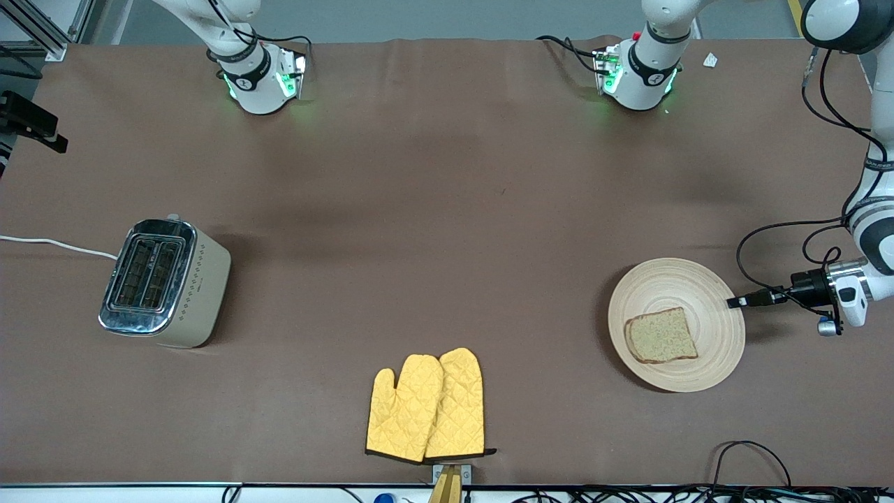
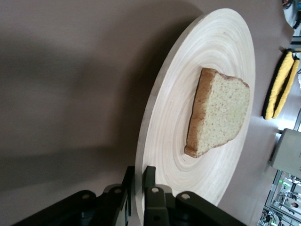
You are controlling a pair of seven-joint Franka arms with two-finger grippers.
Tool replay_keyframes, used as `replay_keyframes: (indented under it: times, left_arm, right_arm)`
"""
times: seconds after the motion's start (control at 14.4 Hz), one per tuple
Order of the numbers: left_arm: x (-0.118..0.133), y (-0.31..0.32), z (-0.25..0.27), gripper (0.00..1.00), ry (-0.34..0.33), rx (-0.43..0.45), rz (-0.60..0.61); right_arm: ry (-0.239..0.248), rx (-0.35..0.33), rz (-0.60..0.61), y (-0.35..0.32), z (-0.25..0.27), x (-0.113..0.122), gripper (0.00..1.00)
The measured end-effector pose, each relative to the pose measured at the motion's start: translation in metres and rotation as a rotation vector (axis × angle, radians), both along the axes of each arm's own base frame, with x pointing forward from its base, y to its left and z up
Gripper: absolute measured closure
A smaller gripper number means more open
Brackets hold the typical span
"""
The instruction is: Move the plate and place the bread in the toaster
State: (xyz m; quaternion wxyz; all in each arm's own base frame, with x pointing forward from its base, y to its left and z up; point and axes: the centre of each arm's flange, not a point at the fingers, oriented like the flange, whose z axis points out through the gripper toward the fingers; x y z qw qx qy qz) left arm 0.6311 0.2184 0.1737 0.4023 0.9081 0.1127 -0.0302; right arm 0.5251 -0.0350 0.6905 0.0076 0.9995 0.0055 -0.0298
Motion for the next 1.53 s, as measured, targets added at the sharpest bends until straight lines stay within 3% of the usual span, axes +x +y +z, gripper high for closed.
replay_keyframes:
  times: [0.21, 0.49, 0.83, 1.18, 1.53]
  left_arm:
    - [0.010, -0.049, 0.014, 0.90, 0.004, -0.100, -0.103]
    - [0.032, -0.147, 0.047, 0.90, -0.045, -0.192, -0.249]
    - [0.035, -0.292, 0.062, 0.90, -0.044, -0.229, -0.448]
    - [0.005, -0.460, 0.063, 0.90, -0.030, -0.261, -0.590]
    - [-0.044, -0.593, 0.027, 0.90, -0.012, -0.254, -0.532]
  right_arm:
    - [0.000, 0.000, 0.000, 0.000, 0.000, 0.000, 0.00]
    - [0.000, 0.000, 0.000, 0.000, 0.000, 0.000, 0.00]
    - [0.000, 0.000, 0.001, 0.000, 0.000, 0.000, 0.00]
    - [0.001, 0.000, 0.001, 0.000, 0.000, 0.000, 0.00]
    - [-0.011, 0.000, -0.002, -0.001, -0.004, 0.004, 0.00]
